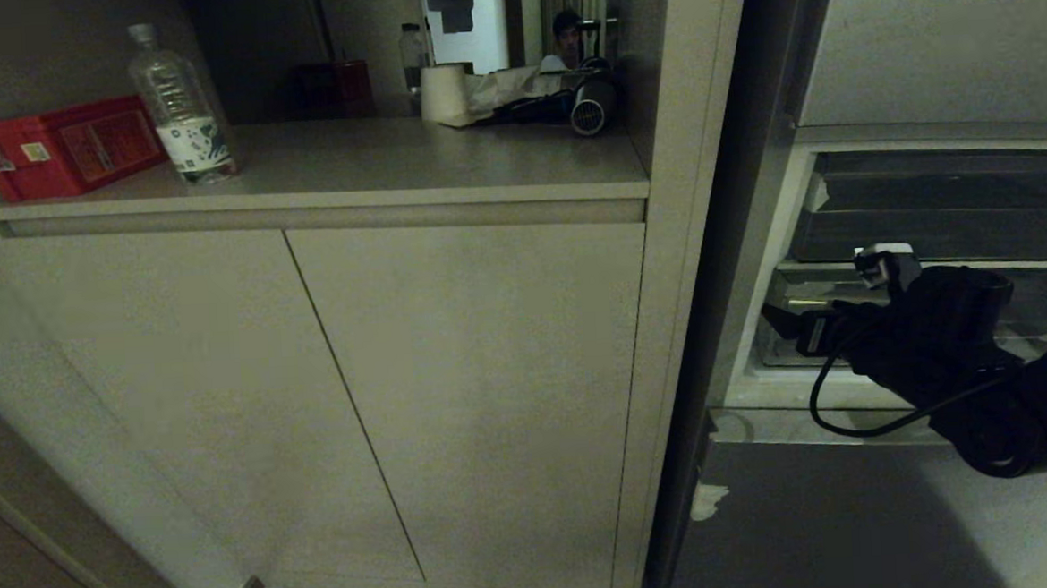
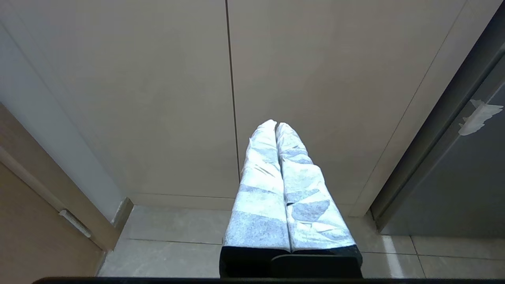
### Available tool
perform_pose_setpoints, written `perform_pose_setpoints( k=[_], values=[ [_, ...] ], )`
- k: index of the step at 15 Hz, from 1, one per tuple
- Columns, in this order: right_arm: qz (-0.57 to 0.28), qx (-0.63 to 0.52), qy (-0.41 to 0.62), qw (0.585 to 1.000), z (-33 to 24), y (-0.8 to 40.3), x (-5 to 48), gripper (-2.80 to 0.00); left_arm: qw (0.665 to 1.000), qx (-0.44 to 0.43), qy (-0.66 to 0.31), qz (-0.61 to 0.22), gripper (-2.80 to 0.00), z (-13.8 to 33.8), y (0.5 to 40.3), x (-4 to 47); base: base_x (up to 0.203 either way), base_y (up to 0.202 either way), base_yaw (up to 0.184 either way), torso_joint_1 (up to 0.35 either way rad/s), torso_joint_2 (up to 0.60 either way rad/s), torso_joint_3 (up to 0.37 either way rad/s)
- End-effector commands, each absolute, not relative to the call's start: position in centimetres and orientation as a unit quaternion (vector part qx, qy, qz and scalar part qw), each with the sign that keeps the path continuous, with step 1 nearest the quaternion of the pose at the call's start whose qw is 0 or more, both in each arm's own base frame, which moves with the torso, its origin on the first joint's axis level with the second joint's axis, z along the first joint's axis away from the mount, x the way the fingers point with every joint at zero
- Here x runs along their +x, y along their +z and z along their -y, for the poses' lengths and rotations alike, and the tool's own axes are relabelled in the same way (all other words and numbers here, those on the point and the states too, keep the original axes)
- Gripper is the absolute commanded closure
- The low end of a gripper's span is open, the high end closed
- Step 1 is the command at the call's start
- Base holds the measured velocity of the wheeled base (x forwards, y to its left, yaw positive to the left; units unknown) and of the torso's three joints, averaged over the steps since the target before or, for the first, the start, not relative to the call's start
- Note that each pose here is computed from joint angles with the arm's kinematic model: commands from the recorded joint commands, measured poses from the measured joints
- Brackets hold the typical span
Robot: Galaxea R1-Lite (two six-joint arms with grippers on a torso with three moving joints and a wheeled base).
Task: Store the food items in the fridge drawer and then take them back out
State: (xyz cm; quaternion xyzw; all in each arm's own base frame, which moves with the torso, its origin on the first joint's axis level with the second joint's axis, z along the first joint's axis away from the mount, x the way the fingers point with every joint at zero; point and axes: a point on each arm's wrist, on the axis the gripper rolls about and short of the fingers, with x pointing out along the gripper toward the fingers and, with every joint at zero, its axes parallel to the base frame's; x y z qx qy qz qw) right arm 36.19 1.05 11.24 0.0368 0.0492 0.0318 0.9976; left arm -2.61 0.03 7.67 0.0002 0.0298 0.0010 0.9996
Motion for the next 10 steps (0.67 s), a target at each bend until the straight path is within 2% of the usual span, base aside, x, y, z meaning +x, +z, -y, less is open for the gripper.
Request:
perform_pose_setpoints(
  k=[1, 2, 3, 10],
  values=[
    [-0.047, 0.037, 0.033, 0.998, -1.1, 11.2, 36.2, -2.80, 1.000, 0.000, 0.002, -0.031, 0.00, 0.0, 7.7, -2.6, 0.000, 0.000, 0.000, 0.000, 0.00, 0.000],
    [-0.047, 0.037, 0.033, 0.998, -1.1, 11.2, 36.2, -2.80, 1.000, 0.000, 0.002, -0.031, 0.00, 0.0, 7.7, -2.6, 0.000, 0.000, 0.000, 0.000, 0.00, 0.000],
    [-0.046, 0.037, 0.033, 0.998, -1.1, 11.3, 36.2, 0.00, 1.000, 0.000, 0.002, -0.031, 0.00, 0.0, 7.7, -2.6, 0.000, 0.000, 0.000, 0.000, 0.00, 0.000],
    [-0.047, 0.034, 0.073, 0.996, -5.1, 11.2, 36.3, 0.00, 1.000, 0.000, 0.001, -0.031, 0.00, 0.0, 7.7, -2.6, 0.000, 0.000, 0.000, 0.000, 0.00, 0.000]
  ],
)
